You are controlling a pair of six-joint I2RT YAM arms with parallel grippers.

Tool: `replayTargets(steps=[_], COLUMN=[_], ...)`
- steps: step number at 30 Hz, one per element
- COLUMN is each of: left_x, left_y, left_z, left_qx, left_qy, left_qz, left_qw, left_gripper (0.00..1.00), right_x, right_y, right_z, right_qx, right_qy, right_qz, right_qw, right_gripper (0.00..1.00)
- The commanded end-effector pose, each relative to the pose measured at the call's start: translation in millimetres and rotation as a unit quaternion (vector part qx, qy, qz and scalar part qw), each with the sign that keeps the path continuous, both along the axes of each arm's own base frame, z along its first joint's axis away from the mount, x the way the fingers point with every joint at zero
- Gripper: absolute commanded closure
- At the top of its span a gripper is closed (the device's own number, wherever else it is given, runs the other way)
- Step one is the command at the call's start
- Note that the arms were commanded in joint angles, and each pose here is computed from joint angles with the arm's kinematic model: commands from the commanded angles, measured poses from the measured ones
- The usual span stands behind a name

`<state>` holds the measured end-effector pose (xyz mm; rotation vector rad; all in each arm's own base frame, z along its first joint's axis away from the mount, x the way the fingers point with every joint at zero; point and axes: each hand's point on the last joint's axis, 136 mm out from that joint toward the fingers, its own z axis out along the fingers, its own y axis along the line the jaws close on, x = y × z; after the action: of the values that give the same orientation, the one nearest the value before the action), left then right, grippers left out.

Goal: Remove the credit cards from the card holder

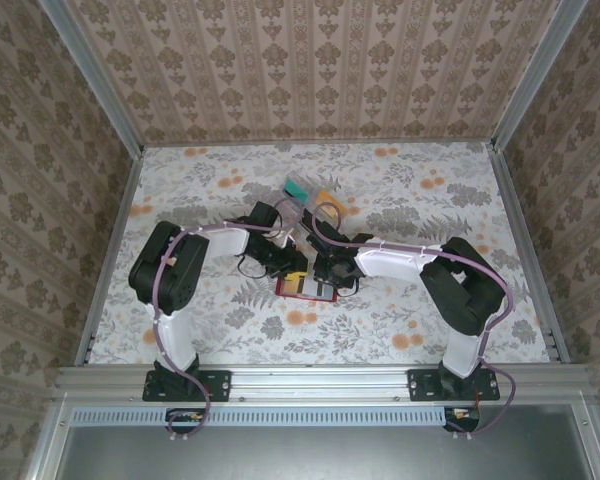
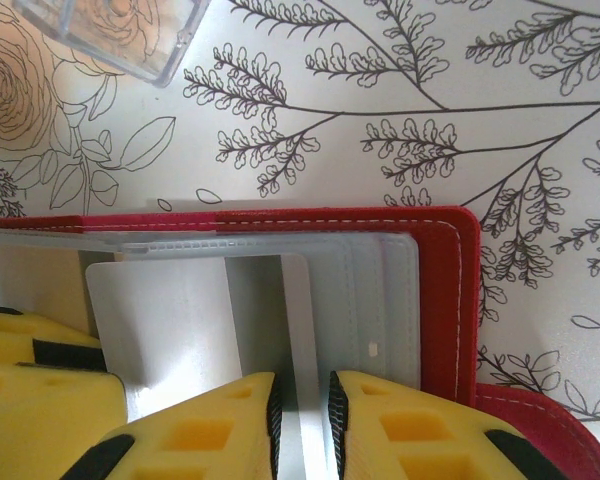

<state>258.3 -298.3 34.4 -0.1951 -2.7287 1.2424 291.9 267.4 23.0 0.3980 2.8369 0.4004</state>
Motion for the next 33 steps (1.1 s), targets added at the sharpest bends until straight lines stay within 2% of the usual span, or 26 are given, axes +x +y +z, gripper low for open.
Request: replayTargets(steps=[1, 9, 18, 25, 28, 33], left_x=[-1.0, 3.8, 11.9, 33.5, 41.9, 53.8], left_y=[-4.3, 9.3, 49.8, 81.4, 81.9, 71.8], left_z=[-1.6, 3.4, 23.4, 67.0, 96.0, 143.4], left_qx=[-0.008, 0.006, 0.042, 0.071, 0.057, 0.004], left_qy=[0.000, -0.021, -0.050, -0.107, -0.133, -0.155], left_qz=[-0.010, 0.001, 0.037, 0.091, 0.110, 0.142], left_qw=[1.000, 1.000, 0.997, 0.987, 0.983, 0.978], left_gripper=[0.81, 0.96, 1.00, 1.00, 1.00, 1.00], right_x=[-13.1, -13.7, -6.6, 16.1, 22.5, 35.2], right_y=[-9.7, -14.7, -9.1, 24.3, 33.4, 54.2], right_z=[-20.6, -16.6, 7.0, 69.4, 93.7, 131.6], right_qx=[-0.018, -0.024, 0.002, 0.123, 0.174, 0.287], right_qy=[0.036, 0.030, 0.001, -0.087, -0.111, -0.130], right_qz=[-0.005, -0.012, -0.002, 0.028, 0.038, 0.058], right_qw=[0.999, 0.999, 1.000, 0.988, 0.978, 0.947], right_gripper=[0.75, 0.75, 0.75, 0.61, 0.48, 0.36])
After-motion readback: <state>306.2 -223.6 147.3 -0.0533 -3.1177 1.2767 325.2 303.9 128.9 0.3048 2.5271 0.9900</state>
